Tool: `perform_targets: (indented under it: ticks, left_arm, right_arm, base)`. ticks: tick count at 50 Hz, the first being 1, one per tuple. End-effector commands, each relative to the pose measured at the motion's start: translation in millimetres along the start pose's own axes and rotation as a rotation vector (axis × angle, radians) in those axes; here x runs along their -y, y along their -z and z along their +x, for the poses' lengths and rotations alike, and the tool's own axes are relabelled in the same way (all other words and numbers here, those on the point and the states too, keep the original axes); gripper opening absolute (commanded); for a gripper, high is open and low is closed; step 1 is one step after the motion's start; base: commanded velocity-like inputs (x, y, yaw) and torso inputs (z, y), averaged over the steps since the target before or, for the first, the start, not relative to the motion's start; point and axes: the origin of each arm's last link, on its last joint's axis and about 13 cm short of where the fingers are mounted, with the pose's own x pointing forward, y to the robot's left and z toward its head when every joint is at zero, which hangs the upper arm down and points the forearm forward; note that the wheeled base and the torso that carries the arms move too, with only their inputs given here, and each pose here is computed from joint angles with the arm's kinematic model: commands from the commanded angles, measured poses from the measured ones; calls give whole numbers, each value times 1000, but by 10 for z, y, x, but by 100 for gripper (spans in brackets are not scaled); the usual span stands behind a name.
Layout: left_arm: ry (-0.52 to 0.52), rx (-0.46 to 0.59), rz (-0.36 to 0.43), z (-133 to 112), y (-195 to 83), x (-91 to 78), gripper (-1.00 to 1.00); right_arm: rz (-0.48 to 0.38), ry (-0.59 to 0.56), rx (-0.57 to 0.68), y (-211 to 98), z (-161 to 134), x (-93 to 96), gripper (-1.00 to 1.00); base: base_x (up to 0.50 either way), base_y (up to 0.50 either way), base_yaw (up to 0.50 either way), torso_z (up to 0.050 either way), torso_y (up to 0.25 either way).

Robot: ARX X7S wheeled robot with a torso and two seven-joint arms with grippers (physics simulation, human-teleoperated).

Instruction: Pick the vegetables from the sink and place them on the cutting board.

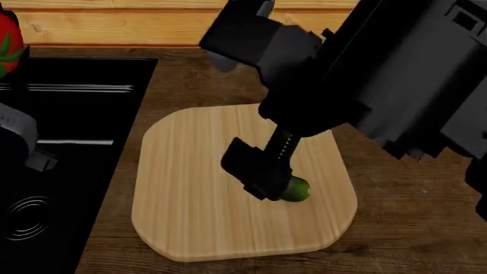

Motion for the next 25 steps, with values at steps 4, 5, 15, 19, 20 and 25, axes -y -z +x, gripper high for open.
perform_targets:
  ticks: [4, 5, 15, 19, 20, 25]
  left_arm:
    - [67, 17, -31, 78, -138, -60, -100]
    - [99, 26, -11, 337, -303, -184, -100]
    - [190, -62, 11, 726, -398, -188, -100]
    - [263, -65, 29, 757, -361, -101, -100]
    - [278, -65, 32, 777, -352, -68, -100]
    - [316, -76, 30, 883, -297, 36, -100]
  right_arm:
    - [33, 144, 404, -348, -811, -9, 100]
    - [53, 164, 421, -351, -845, 6, 100]
    - [183, 303, 616, -360, -1146, 62, 100]
    - [197, 345, 655, -335, -1246, 75, 100]
    - [204, 362, 664, -327, -1279, 73, 100]
    - [227, 423, 728, -321, -1388, 40, 100]
  base:
    - [0, 0, 0, 0, 0]
    - [0, 0, 0, 0, 0]
    - [0, 0, 0, 0, 0]
    - [0, 0, 0, 0, 0]
    - [0, 0, 0, 0, 0]
    - [0, 0, 0, 0, 0]
